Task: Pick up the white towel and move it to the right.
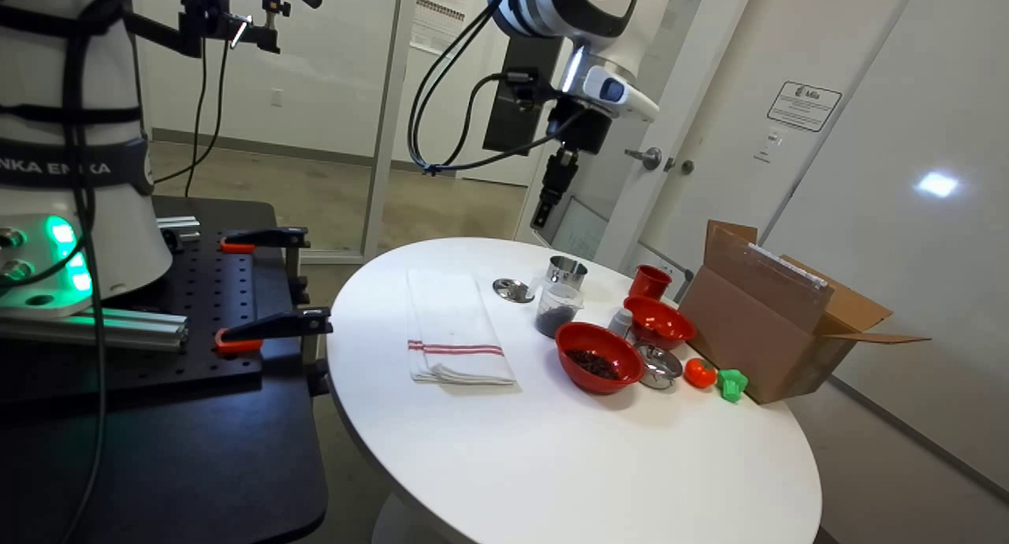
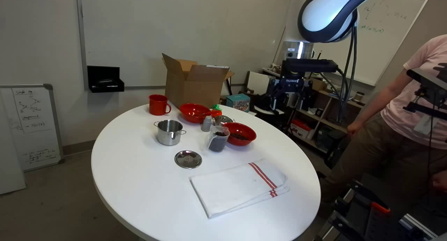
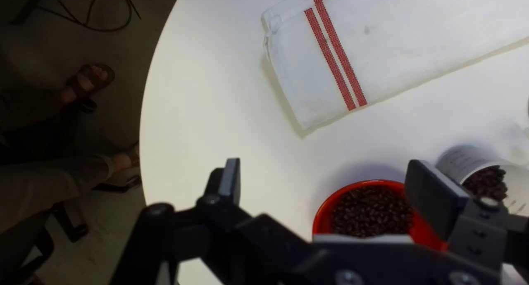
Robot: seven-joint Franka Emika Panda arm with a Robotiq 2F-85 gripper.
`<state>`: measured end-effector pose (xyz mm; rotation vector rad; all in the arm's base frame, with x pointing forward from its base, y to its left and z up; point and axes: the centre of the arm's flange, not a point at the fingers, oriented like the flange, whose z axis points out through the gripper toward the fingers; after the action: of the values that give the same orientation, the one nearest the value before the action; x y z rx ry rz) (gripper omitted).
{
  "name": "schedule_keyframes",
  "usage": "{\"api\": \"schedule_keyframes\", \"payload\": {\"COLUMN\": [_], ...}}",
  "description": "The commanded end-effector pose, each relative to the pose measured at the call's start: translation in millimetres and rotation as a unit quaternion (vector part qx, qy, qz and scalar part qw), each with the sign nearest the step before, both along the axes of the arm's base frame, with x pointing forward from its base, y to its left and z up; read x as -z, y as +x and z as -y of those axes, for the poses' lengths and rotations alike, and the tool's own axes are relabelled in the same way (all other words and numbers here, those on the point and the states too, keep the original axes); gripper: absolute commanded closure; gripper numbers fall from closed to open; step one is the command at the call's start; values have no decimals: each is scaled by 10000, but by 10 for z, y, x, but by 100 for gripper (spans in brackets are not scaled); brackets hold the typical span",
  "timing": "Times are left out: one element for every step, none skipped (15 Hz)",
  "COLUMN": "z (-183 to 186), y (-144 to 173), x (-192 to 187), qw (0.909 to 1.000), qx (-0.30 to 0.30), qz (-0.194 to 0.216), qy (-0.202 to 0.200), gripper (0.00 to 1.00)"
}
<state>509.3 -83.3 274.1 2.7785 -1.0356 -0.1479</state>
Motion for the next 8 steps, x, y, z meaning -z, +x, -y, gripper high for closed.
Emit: {"api": "schedule_keyframes", "payload": {"z": [-151,-205,-304,-388,-485,-562,-648,-716], "y": [175,209,268,302,340,370,406,431], "x": [145,200,278,329,412,482,629,741], "qw": [9949,9918,9881,9837,9784,9725,9661,9589], "qx": [974,1244,1515,1777,2049,2308,2561,2814], "qz": [-61,-48,-14,-26,-3,-3,-19,-24], "qy": [-237,-276,-280,-283,-291,-307,-329,-356], "gripper": [0,0,0,0,0,0,0,0]}}
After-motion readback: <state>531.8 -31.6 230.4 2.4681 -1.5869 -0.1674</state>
